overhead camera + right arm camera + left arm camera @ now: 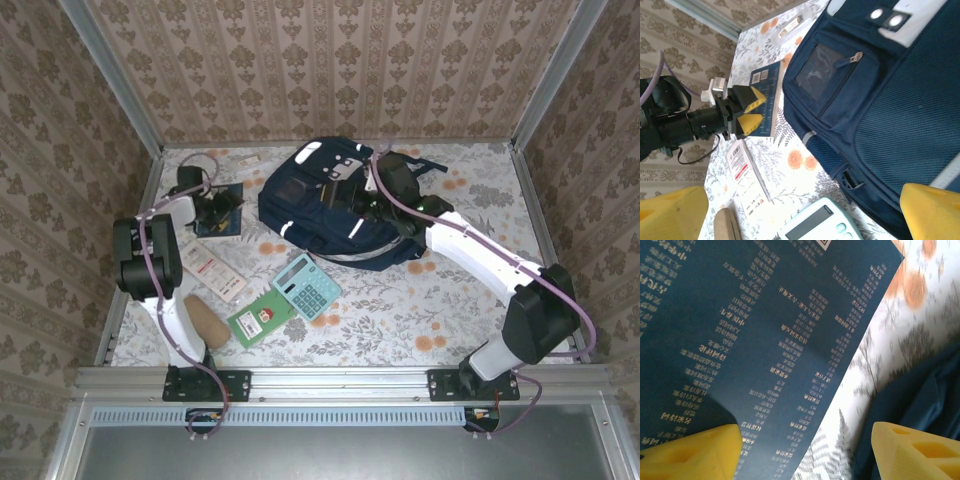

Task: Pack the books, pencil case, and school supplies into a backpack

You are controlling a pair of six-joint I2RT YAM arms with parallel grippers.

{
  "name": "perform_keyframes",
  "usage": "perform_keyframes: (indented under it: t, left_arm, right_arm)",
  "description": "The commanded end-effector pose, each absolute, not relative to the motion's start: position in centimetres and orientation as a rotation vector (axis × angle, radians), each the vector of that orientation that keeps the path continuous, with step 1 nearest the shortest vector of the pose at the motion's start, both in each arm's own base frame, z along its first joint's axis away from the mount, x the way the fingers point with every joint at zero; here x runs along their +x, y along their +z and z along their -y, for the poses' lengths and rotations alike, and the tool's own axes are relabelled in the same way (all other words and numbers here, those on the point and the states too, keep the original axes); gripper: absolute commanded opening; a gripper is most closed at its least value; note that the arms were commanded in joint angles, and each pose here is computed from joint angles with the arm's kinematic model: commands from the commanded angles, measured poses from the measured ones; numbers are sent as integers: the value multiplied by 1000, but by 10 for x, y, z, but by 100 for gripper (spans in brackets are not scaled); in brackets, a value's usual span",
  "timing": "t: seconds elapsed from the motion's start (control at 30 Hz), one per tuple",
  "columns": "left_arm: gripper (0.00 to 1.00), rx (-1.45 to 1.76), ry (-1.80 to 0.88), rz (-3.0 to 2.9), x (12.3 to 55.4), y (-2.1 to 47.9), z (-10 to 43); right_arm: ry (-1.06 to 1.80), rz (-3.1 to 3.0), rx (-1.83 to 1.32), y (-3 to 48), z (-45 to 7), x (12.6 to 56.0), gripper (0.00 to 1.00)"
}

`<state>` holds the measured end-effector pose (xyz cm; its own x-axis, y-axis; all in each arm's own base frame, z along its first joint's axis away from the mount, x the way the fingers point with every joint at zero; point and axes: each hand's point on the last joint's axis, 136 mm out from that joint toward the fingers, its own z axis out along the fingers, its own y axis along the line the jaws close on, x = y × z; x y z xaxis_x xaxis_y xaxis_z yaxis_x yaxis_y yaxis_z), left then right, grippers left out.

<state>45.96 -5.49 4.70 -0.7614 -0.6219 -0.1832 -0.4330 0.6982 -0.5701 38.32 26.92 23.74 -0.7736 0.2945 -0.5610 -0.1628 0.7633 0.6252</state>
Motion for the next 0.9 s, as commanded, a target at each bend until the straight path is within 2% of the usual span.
perform_keyframes:
  t: [0.0, 0.27, 0.53, 0.6, 0.73, 0.87]
  left_arm:
    - [71, -940, -717, -2619, 418, 26, 73]
    - [72, -944, -723, -2586, 383, 48, 90]
    - [74, -872, -714, -2507, 379, 99, 65]
    - [75, -869, -704, -2490, 381, 101, 52]
    - [77, -883, -692, -2473, 380, 94, 26]
    - [77, -892, -662, -2494, 380, 83, 6]
  right_arm:
    - [947, -2252, 17, 254, -294, 387, 100]
    - [927, -2314, -70, 238, -330, 389, 100]
    - [991, -2351, -43, 209, -365, 401, 99]
    - [1019, -2346, -54, 205, -374, 405, 91]
    - [1051, -2450, -92, 178, -404, 406, 55]
    - [993, -2520, -116, 151, -428, 406, 50]
